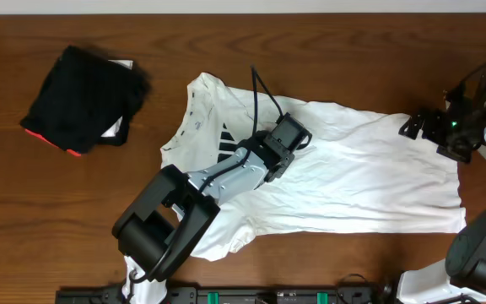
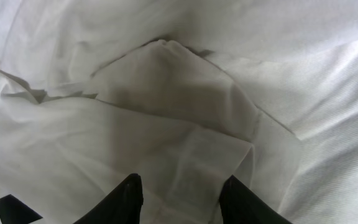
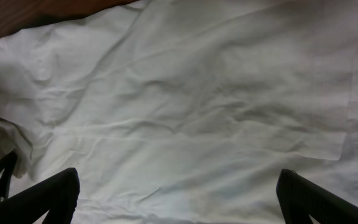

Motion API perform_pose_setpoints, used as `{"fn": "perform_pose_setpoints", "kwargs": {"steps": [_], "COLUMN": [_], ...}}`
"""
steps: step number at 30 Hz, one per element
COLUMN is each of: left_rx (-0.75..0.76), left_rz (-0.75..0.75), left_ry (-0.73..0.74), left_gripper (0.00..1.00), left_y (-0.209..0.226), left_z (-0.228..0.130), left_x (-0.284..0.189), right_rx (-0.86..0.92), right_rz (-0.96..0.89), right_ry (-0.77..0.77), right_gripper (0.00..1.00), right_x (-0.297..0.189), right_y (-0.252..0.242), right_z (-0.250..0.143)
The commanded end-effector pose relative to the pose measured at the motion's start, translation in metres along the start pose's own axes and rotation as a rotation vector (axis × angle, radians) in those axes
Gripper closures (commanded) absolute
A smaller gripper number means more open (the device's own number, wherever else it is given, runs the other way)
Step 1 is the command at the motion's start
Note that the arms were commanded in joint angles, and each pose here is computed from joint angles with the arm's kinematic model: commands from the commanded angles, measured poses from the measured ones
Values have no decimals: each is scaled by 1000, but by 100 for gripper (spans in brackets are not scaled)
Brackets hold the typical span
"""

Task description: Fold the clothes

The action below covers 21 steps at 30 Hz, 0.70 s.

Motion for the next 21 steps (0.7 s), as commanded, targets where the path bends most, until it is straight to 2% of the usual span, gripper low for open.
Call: {"fn": "perform_pose_setpoints", "kwargs": {"steps": [1, 5, 6, 8, 12, 13, 21], "left_rx": [11, 11, 11, 10, 6, 4, -26], "left_rz": [15, 14, 14, 14, 9, 7, -26], "left_ry": [-18, -18, -18, -20, -33, -40, -137], "left_gripper": [58, 59, 66, 71, 92, 94, 94], "left_y": [0, 0, 0, 0, -1, -1, 1], "left_z": [6, 6, 6, 6, 8, 10, 32], "left_x": [0, 0, 0, 0, 0, -2, -37], "right_rx": [2, 2, 2, 2, 2, 1, 2], "right_rz": [-4, -4, -4, -4, -4, -4, -4], "right_ry": [-17, -17, -17, -17, -17, -17, -17], "right_gripper": [1, 1, 1, 1, 1, 1, 1], "right_x": [-4, -4, -4, -4, -4, -4, -4], "right_y": [0, 0, 0, 0, 0, 0, 0], "right_z": [4, 4, 4, 4, 4, 4, 4]}}
Point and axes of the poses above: each gripper's point midway between its finger pads, its own x axis out along the fingers, its own y axis along the line the jaws close on, z = x × y, the point moved 8 cm from there along -x, back along the fingers, and after that the axes turned 15 degrees about -x, right-handed, at the moved point
